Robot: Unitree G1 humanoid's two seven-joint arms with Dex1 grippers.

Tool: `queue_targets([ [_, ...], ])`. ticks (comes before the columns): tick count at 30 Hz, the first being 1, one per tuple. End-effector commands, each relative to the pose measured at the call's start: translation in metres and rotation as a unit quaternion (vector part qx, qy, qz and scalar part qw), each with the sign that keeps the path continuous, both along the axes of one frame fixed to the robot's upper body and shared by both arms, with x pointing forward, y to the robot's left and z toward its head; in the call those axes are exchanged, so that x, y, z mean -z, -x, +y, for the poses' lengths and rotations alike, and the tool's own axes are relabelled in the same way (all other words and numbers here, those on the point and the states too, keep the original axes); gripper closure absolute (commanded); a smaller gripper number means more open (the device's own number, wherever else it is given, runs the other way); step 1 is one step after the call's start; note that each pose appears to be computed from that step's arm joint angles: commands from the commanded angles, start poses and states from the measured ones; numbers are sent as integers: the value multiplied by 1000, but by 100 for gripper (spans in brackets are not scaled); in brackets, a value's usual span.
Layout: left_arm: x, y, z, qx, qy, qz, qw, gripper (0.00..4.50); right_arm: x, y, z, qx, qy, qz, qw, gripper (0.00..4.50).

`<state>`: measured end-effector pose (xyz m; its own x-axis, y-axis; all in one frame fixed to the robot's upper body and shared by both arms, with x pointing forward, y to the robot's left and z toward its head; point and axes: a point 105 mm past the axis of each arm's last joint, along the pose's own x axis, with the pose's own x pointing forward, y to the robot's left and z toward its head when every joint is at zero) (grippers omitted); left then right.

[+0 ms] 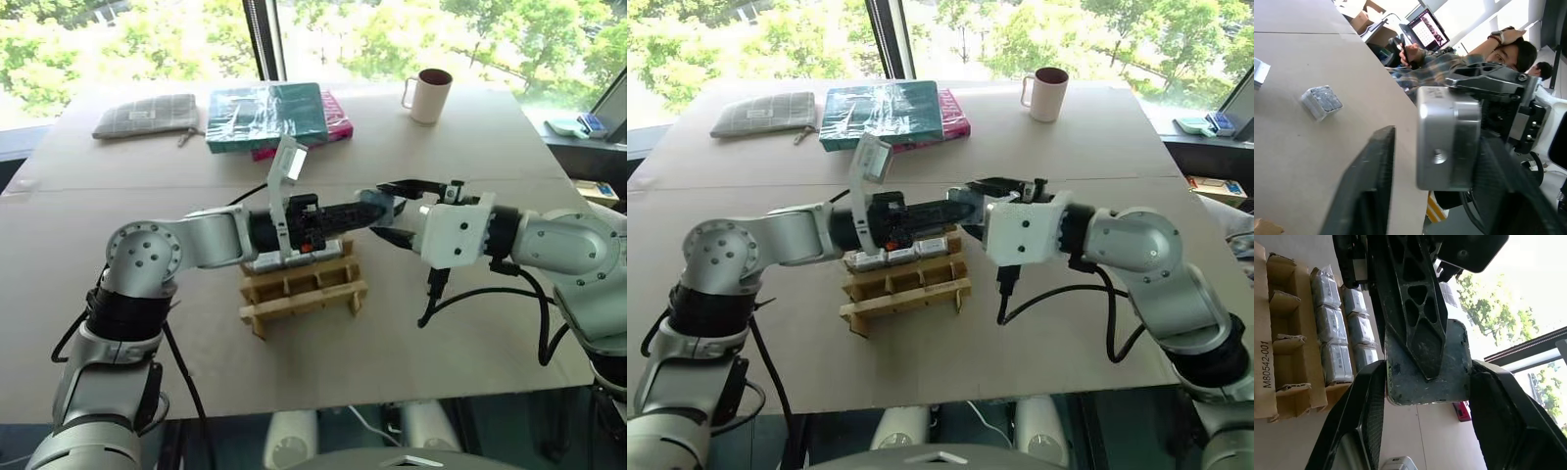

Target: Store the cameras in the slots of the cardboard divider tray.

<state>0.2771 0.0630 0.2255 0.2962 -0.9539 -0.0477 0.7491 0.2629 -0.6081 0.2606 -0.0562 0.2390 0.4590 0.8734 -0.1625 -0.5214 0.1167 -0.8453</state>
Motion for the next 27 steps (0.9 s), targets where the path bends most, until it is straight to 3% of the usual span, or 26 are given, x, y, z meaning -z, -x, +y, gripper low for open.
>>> queue_targets([
  [1, -16, -2, 5, -4, 13, -39, 999, 354, -9, 10, 5, -13, -28, 3, 1000, 154],
  [5, -14, -2, 26, 2, -16, -90, 996, 363, 4, 3, -15, 38, -54, 62, 996, 19],
  [8, -1, 4, 53, 55, -76, -168, 981, 363, 13, 17, -28, -5, -133, 184, 974, 19],
  [13, 24, 7, 98, 131, -171, -236, 948, 363, 24, 29, -53, -18, -160, 278, 947, 19],
  [27, 51, 6, 140, 210, -297, -227, 903, 363, 26, 44, -45, -69, -171, 298, 937, 19],
])
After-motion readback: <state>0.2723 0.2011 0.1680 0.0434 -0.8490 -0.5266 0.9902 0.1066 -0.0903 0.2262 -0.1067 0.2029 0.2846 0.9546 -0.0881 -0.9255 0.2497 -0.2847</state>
